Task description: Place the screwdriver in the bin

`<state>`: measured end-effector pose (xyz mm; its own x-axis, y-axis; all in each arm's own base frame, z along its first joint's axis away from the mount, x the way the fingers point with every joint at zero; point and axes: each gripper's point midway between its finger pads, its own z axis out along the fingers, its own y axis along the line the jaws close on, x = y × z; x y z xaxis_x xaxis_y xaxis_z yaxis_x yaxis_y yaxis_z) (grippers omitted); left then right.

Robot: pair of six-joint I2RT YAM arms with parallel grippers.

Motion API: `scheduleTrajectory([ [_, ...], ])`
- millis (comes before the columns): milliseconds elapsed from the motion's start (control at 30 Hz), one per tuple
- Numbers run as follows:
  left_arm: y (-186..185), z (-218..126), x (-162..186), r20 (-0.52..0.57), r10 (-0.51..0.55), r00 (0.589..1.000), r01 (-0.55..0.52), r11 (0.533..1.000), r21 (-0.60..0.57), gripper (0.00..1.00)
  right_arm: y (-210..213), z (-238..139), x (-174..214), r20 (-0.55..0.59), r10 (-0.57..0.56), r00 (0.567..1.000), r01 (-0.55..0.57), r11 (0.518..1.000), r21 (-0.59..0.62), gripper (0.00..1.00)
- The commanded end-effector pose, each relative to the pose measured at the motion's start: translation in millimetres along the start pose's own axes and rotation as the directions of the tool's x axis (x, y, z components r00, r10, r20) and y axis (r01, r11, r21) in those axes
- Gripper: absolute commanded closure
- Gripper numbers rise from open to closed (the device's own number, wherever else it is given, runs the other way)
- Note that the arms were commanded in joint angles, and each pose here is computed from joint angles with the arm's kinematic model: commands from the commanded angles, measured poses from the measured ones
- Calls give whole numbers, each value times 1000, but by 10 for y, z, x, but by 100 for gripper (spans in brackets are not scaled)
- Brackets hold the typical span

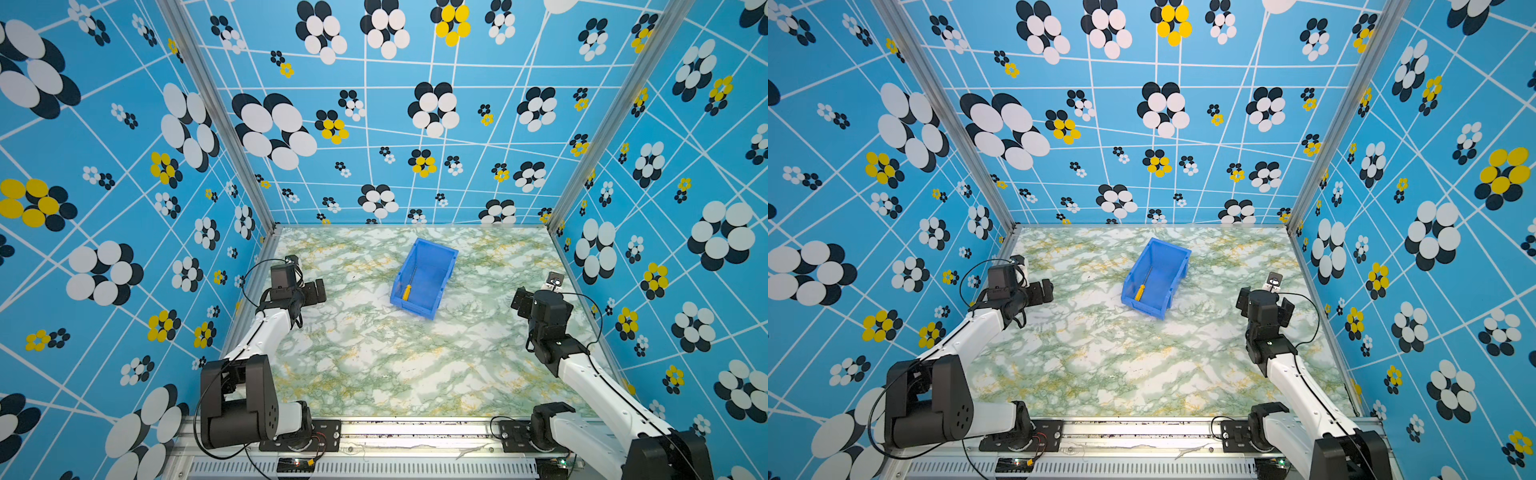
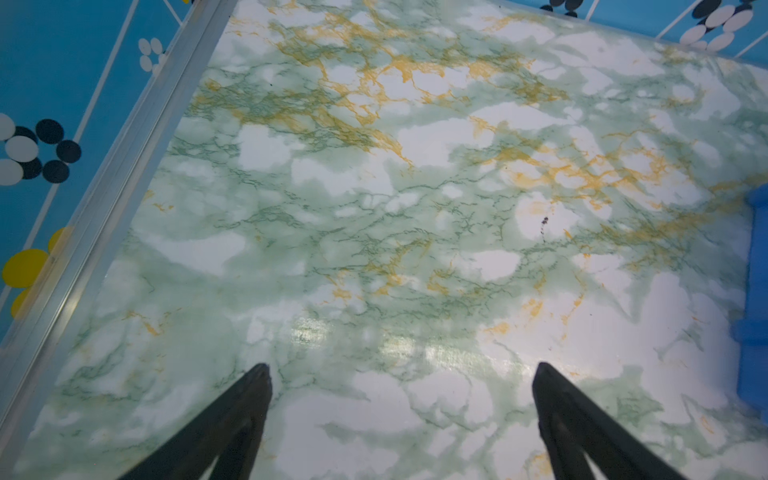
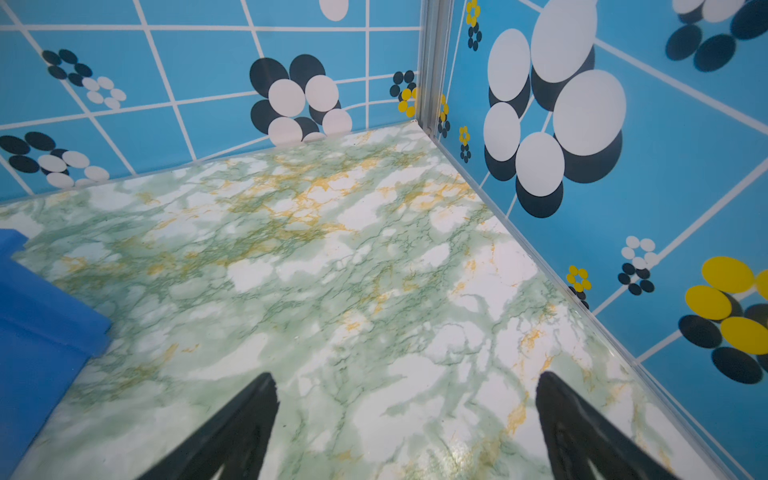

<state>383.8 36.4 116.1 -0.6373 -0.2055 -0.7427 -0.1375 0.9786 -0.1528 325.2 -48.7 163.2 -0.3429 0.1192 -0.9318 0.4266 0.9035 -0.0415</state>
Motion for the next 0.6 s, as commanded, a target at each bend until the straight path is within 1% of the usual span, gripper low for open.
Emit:
scheduleTrajectory([
  [0, -7, 51, -177, 136, -55, 989, 49, 998, 42, 1, -31, 74, -177, 101, 60, 993, -58, 998, -19, 1],
  [200, 5, 45, -220, 306, -41, 951, 25, 998, 55, 1, 0, 172, -27, 101, 26, 995, -21, 999, -44, 1],
  [400, -113, 44, -56, 365, 10, 931, -46, 995, 90, 1, 18, 221, 155, 114, 50, 992, -43, 997, -61, 1],
  [567, -336, 3, 90, 437, 109, 893, -170, 980, 102, 1, 54, 280, 241, 120, 33, 992, -24, 997, -72, 1],
])
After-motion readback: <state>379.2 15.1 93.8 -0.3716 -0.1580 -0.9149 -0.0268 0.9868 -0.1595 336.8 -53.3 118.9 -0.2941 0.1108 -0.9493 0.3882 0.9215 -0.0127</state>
